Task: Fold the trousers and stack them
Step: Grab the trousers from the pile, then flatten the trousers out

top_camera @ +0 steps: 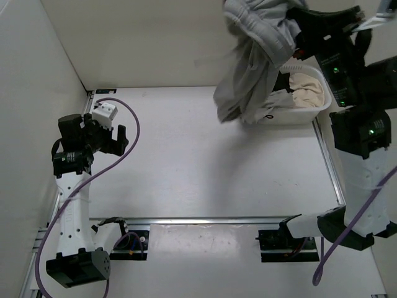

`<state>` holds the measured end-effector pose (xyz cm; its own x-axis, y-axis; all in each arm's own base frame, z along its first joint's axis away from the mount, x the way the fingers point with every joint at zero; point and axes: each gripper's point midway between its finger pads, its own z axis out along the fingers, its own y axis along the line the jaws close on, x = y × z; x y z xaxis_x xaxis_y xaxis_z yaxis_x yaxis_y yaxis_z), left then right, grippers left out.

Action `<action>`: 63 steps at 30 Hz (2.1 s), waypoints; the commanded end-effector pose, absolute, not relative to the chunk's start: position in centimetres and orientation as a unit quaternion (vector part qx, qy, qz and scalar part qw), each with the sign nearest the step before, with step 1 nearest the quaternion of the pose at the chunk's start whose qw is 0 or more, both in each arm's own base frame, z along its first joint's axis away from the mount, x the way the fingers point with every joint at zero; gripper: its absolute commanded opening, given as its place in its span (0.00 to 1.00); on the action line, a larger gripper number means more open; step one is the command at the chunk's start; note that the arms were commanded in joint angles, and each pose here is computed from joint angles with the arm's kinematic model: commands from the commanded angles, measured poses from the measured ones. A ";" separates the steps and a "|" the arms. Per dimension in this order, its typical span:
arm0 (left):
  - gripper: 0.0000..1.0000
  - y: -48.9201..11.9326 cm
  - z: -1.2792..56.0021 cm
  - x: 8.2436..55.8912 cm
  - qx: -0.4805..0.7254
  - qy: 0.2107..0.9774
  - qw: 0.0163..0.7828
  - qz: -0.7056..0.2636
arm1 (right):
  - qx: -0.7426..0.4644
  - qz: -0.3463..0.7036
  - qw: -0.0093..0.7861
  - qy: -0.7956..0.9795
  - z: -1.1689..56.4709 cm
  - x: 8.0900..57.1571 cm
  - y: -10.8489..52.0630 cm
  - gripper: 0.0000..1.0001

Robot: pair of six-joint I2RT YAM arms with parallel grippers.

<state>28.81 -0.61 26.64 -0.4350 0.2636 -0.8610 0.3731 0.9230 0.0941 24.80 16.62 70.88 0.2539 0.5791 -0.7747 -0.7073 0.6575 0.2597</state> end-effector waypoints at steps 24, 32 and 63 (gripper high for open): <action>1.00 -4.0 23.1 27.7 0.287 0.862 0.394 -0.138 | -0.108 0.146 0.301 0.936 22.9 35.5 26.6 0.91; 1.00 -8.7 14.2 28.2 0.376 0.876 0.285 -0.098 | -0.078 0.037 0.108 0.990 6.9 26.0 18.6 0.90; 1.00 -16.1 16.2 51.0 0.372 0.832 0.397 -0.105 | -0.438 0.224 0.241 0.836 18.8 21.0 43.4 0.75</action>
<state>50.29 -13.48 6.80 -0.5899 0.5580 -0.5836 0.6435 0.7615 0.0777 21.11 46.42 13.62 -0.5567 -0.6651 -0.4976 -0.8238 0.5190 0.2280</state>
